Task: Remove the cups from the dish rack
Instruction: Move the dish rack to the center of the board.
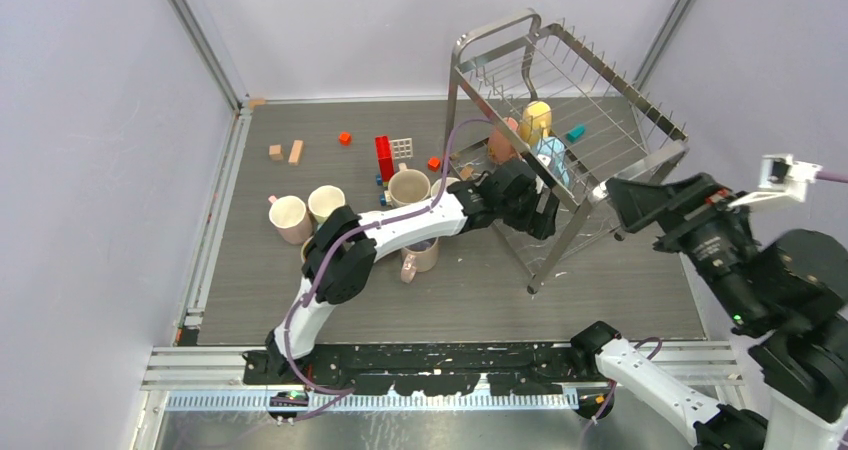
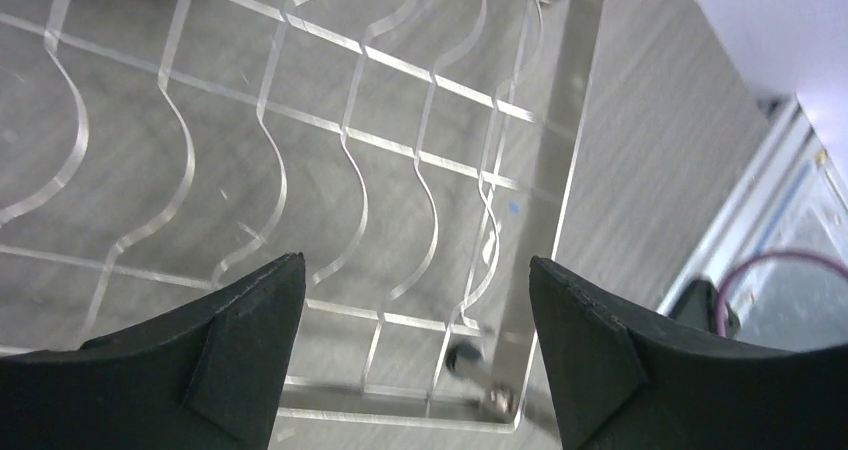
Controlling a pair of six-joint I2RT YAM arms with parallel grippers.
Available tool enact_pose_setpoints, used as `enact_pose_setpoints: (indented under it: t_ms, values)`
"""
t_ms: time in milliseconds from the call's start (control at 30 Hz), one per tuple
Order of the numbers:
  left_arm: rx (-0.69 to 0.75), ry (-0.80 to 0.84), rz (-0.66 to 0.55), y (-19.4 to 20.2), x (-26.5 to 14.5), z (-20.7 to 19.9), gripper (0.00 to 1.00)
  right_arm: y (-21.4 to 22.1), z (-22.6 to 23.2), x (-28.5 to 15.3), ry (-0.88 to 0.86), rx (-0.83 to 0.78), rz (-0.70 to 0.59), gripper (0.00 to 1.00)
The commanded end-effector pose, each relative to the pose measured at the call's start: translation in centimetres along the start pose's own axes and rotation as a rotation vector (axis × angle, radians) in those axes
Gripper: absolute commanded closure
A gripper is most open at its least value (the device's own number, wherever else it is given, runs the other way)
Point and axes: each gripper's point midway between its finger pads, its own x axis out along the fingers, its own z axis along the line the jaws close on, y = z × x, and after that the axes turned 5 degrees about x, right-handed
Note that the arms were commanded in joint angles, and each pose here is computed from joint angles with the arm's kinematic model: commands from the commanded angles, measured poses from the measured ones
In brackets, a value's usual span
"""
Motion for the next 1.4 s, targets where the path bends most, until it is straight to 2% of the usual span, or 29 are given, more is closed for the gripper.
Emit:
enact_pose_setpoints:
  t_ms: [0,200,400,733,1133,1367]
  values:
    - [0.012,-0.093,-0.185,-5.8,1.2,1.3,0.16,-1.7,1.4,-1.2,-0.048,-0.027,-0.023,0.0]
    - [0.007,-0.158,-0.277,-8.2,3.2,2.8,0.16,-3.0,3.5,-1.6,-0.112,-0.023,-0.032,0.0]
    - [0.003,-0.083,-0.327,-9.2,5.0,1.9,0.16,-3.1,4.4,-1.3,-0.142,-0.019,-0.02,0.0]
    - [-0.018,0.191,-0.458,-11.7,5.0,-2.9,0.19,-2.7,4.9,-0.6,-0.156,-0.02,-0.003,0.0]
    - [-0.061,0.327,-0.544,-14.5,7.9,-4.2,0.19,-1.7,5.0,0.4,-0.15,-0.034,0.044,0.0]
    - [-0.06,0.275,-0.598,-15.5,9.3,-3.2,0.19,-1.0,4.8,1.1,-0.144,-0.04,0.06,0.0]
